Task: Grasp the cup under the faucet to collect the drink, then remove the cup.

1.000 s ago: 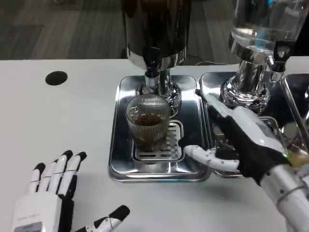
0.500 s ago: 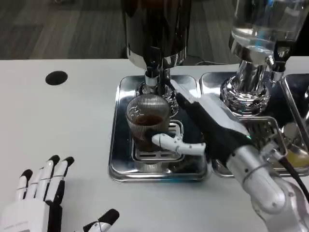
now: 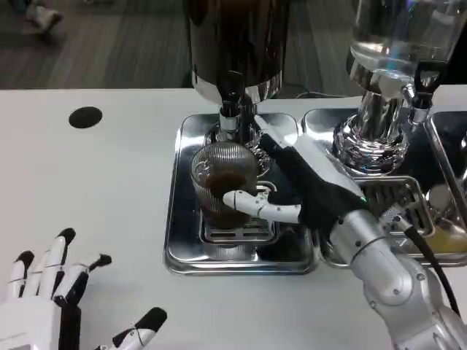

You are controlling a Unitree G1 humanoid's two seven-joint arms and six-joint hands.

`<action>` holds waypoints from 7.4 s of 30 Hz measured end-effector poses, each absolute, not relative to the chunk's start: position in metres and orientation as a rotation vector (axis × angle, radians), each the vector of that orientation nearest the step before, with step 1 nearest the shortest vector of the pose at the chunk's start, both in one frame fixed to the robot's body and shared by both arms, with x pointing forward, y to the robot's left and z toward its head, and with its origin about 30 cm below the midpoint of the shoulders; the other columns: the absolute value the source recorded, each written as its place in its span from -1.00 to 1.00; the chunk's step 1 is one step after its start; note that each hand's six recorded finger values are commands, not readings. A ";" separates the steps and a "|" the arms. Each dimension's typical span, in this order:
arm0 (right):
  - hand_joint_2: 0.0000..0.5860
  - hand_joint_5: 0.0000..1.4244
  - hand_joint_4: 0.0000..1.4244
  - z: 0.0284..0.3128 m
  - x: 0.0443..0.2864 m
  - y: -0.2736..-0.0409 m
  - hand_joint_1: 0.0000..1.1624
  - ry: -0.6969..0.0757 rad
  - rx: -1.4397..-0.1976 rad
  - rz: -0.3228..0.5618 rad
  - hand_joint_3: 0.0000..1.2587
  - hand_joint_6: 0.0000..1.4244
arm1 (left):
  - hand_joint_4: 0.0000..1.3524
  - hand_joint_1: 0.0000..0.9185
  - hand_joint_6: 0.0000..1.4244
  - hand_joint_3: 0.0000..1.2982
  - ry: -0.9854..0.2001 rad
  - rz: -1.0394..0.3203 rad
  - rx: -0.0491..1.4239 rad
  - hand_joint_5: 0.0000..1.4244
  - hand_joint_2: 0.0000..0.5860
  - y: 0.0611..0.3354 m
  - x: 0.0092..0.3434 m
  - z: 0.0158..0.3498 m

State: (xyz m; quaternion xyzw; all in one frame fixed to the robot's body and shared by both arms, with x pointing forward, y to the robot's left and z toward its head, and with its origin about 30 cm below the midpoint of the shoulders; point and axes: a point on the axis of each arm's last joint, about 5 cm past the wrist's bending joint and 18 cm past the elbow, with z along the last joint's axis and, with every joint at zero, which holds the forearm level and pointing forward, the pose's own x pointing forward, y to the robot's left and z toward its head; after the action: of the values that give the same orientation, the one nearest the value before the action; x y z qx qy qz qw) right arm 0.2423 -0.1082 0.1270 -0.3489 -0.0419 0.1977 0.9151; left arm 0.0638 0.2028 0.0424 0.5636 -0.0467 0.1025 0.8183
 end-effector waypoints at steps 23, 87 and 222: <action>-0.44 -1.00 -1.00 0.112 0.250 -0.102 0.00 -0.028 -0.741 0.388 -1.00 -0.93 | -0.99 -1.00 -0.91 -0.09 -0.064 0.212 1.208 -0.77 -0.62 0.205 0.058 0.040; -0.33 -0.48 -0.37 0.087 0.246 -0.086 0.33 -0.124 -0.691 0.267 -0.36 -0.37 | -0.96 -1.00 -0.89 -0.02 -0.017 0.245 1.179 -0.75 -0.57 0.214 0.053 0.037; -0.24 -0.28 -0.17 0.088 0.117 -0.184 0.41 -0.063 -0.670 0.030 -0.17 -0.22 | -1.00 -1.00 -0.91 -0.08 -0.136 0.101 1.134 -0.77 -0.59 0.185 0.091 0.029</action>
State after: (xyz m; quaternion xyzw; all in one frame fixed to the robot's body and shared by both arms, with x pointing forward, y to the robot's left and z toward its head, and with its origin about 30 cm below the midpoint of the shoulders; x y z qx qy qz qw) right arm 0.1175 -0.1840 0.0880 -0.3288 -0.0309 0.0145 0.9438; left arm 0.0911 0.1852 0.0294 0.5366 -0.0643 0.0479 0.8400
